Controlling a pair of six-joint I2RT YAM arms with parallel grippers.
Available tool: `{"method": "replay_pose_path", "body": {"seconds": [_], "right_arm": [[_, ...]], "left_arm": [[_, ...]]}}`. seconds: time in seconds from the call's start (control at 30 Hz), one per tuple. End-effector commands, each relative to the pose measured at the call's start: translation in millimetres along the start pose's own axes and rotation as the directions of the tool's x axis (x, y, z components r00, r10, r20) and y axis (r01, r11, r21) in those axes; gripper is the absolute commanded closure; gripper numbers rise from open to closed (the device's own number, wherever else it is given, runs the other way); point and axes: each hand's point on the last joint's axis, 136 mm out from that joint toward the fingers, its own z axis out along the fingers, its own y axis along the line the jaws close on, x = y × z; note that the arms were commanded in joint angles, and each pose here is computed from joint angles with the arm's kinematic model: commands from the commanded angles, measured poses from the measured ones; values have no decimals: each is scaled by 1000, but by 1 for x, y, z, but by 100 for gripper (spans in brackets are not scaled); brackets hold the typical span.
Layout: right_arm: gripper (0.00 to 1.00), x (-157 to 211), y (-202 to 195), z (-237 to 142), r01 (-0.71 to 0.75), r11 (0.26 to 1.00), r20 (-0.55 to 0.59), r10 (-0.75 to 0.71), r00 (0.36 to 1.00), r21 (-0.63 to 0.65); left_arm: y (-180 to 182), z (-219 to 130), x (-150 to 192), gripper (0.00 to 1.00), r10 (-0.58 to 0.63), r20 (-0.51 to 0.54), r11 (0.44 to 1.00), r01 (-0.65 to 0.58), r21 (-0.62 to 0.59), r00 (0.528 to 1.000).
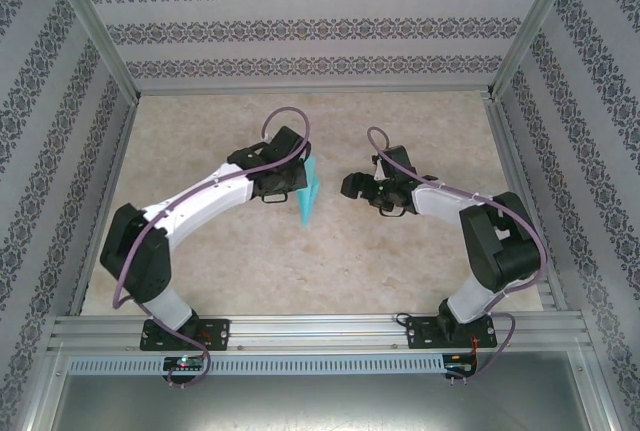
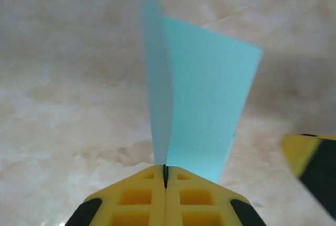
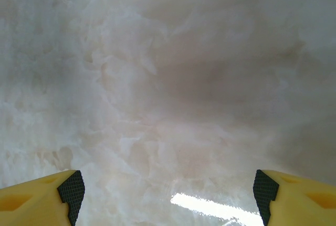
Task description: Fold a paper plane with a square sheet of paper (pick it up from the middle)
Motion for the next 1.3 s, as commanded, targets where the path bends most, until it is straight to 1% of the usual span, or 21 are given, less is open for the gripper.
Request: {"method": "replay_pose_path", "body": {"seconds": [0.0, 0.07, 0.17, 0.27, 0.37, 0.47, 0.57, 0.67, 0.77, 0.93, 1.13, 1.27], "right_arm": [[14, -16, 5, -17, 13, 1000, 100, -12, 995, -12], [14, -20, 4, -24, 22, 1000, 134, -21, 991, -8], [14, -24, 7, -33, 43, 999, 172, -41, 984, -7], [15, -26, 12, -36, 70, 997, 184, -66, 981, -16], [20, -24, 23, -35, 112, 993, 173, -102, 980, -47], [27, -9, 45, -28, 172, 981, 121, -161, 980, -93], [37, 11, 63, -18, 216, 969, 48, -211, 976, -118], [49, 31, 72, -6, 208, 968, -34, -215, 976, -144], [54, 45, 74, 4, 200, 969, -77, -213, 974, -145], [58, 57, 76, 18, 181, 972, -137, -202, 970, -146], [58, 68, 71, 30, 179, 977, -183, -199, 963, -119], [58, 77, 76, 34, 171, 975, -224, -200, 954, -141]], "left_arm": [[-16, 2, -1, 94, 37, 23, 991, -40, 129, 999], [-20, 8, 1, 94, 27, 18, 983, -29, 182, 999], [-23, 26, 8, 95, 4, 1, 967, -4, 256, 1000], [-30, 44, 20, 95, -7, -44, 942, 22, 336, 999], [-30, 55, 29, 95, 2, -57, 932, 19, 362, 998], [-27, 62, 36, 95, -16, -77, 918, 45, 394, 997], [-22, 70, 47, 95, -36, -101, 900, 76, 429, 994], [-14, 77, 58, 96, -46, -119, 897, 93, 433, 992], [-5, 84, 64, 96, -62, -132, 899, 113, 423, 989], [4, 88, 69, 96, -82, -143, 898, 136, 418, 986], [8, 86, 67, 96, -83, -136, 903, 132, 409, 987], [9, 86, 67, 97, -84, -134, 902, 133, 410, 987]]}}
